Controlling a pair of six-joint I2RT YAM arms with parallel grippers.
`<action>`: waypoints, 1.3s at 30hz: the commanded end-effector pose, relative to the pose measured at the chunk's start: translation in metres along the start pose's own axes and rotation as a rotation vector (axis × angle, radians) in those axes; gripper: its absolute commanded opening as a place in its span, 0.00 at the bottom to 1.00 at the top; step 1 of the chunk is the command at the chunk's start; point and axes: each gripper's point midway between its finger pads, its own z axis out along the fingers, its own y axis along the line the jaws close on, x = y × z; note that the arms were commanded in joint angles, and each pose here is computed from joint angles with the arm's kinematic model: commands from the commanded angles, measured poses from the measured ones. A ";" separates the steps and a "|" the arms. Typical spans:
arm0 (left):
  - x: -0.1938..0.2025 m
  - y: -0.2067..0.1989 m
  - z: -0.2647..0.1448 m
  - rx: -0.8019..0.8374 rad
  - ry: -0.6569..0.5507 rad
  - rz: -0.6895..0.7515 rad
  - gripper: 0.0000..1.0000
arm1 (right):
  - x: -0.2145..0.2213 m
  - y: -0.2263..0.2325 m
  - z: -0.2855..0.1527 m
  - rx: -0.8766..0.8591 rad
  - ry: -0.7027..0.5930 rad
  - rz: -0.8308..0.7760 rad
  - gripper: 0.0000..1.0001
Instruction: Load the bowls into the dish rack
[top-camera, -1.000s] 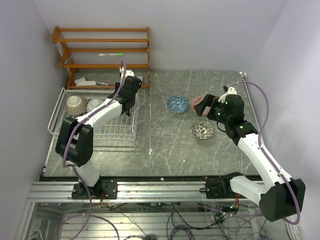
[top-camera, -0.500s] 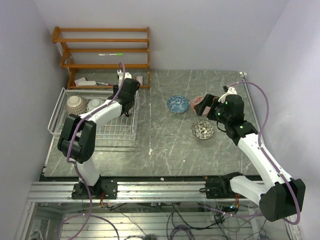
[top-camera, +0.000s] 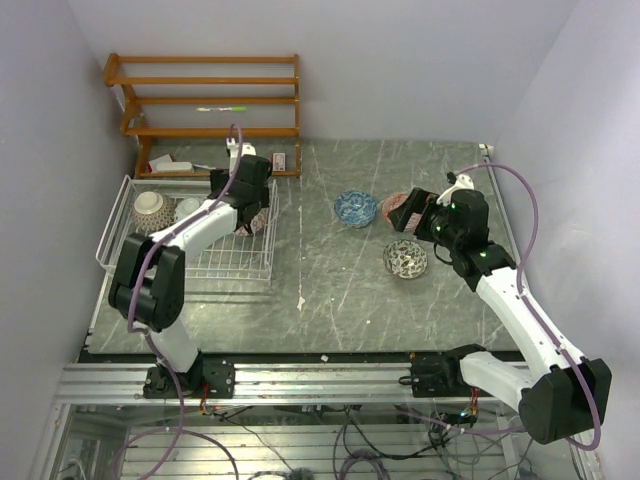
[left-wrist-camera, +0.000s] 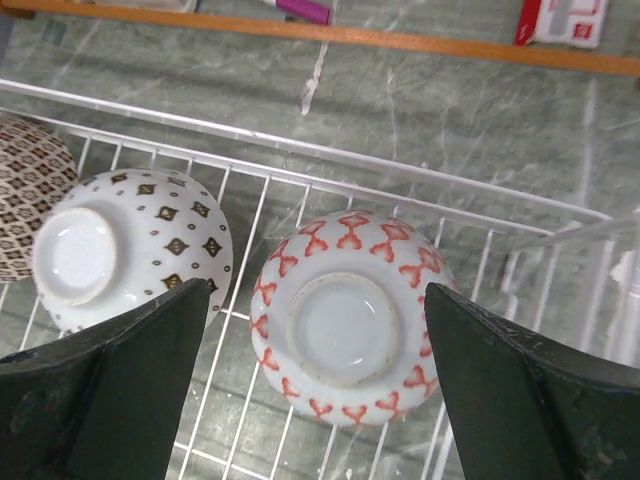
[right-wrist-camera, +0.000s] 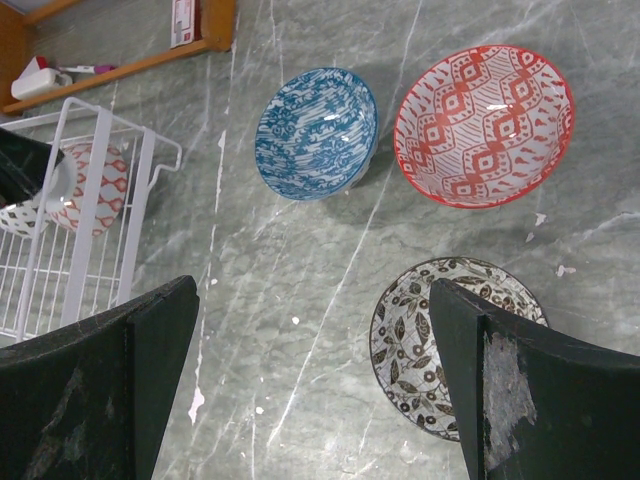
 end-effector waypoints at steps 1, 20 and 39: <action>-0.050 0.009 -0.042 0.057 -0.110 -0.086 1.00 | -0.016 0.005 -0.012 -0.007 -0.046 -0.008 1.00; -0.042 -0.189 -0.174 0.795 -0.338 0.349 0.99 | -0.102 0.029 -0.077 0.045 -0.237 0.007 1.00; 0.046 -0.318 -0.148 1.161 -0.176 0.770 0.92 | -0.097 0.023 -0.080 0.056 -0.248 0.029 1.00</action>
